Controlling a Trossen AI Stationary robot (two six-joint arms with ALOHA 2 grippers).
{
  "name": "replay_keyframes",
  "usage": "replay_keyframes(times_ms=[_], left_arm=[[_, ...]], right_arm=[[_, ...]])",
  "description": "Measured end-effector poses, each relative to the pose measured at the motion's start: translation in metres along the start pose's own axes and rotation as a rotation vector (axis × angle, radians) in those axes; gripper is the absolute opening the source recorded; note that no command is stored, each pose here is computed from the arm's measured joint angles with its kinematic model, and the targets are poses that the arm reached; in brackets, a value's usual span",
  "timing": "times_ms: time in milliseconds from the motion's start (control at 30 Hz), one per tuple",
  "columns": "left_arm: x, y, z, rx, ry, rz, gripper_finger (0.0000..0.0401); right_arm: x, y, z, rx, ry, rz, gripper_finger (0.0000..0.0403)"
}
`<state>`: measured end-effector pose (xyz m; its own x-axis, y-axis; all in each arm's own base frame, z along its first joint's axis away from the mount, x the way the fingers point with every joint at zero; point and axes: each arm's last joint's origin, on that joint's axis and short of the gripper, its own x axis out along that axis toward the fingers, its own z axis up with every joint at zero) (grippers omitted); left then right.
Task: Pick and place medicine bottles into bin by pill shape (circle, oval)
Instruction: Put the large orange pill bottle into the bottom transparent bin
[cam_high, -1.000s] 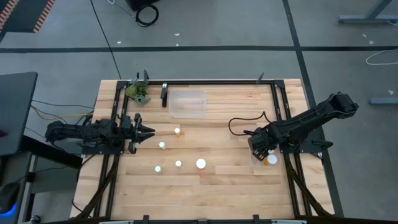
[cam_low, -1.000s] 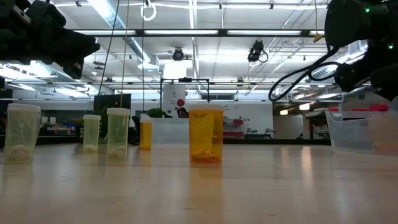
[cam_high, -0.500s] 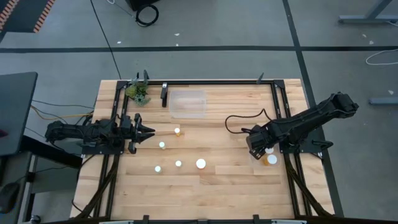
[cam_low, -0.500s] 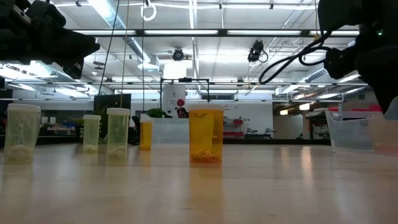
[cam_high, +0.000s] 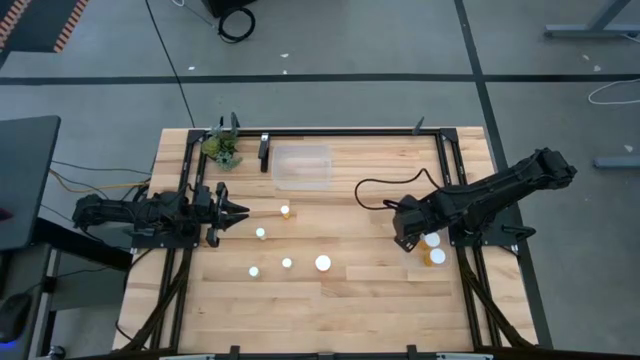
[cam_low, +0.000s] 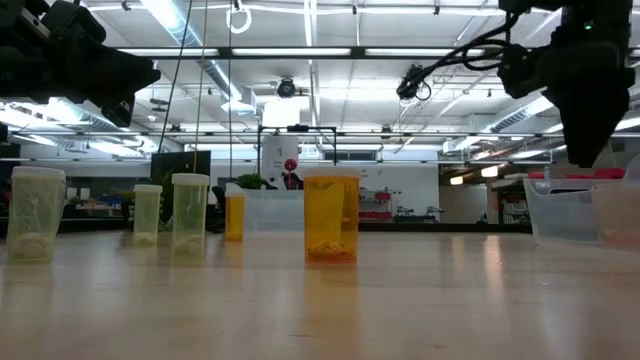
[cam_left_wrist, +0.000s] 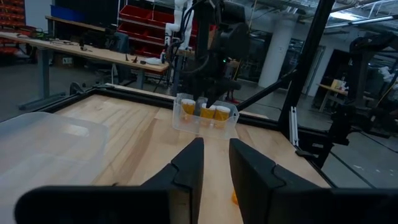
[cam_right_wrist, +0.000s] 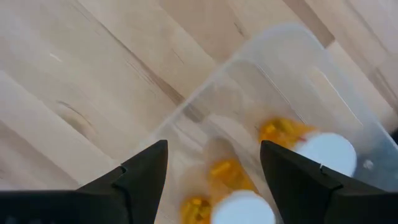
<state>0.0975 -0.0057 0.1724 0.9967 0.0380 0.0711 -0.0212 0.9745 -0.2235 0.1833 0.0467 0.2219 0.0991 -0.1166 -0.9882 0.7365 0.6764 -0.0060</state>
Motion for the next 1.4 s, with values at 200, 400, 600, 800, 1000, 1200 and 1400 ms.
replay_keyframes(times_ms=[200,400,600,800,1000,1200,1400], left_arm=[[0.000,0.000,0.000,0.000,0.000,0.000,0.0091],[0.000,0.000,0.000,0.000,0.001,0.000,0.0086],[0.000,0.000,0.000,0.000,0.001,0.000,0.0085],[0.000,0.000,0.000,-0.001,0.001,0.000,0.0091],[0.000,0.000,0.000,0.000,0.000,0.000,0.0084],[0.000,0.000,0.000,0.000,0.000,0.000,0.0087],[0.000,0.000,0.000,0.000,0.002,0.000,0.0090]], right_arm=[[-0.001,0.004,0.003,0.003,-0.036,0.040,0.0263],[-0.002,0.015,0.008,0.016,-0.092,0.145,0.0263],[0.008,0.030,0.015,-0.032,-0.134,0.188,0.0263],[0.018,0.057,0.031,-0.115,-0.119,0.183,0.0263],[0.007,0.097,0.058,-0.275,-0.139,0.148,0.0263],[0.004,0.134,0.083,-0.405,-0.178,0.159,0.0263],[0.005,0.167,0.101,-0.536,-0.208,0.166,0.0263]])
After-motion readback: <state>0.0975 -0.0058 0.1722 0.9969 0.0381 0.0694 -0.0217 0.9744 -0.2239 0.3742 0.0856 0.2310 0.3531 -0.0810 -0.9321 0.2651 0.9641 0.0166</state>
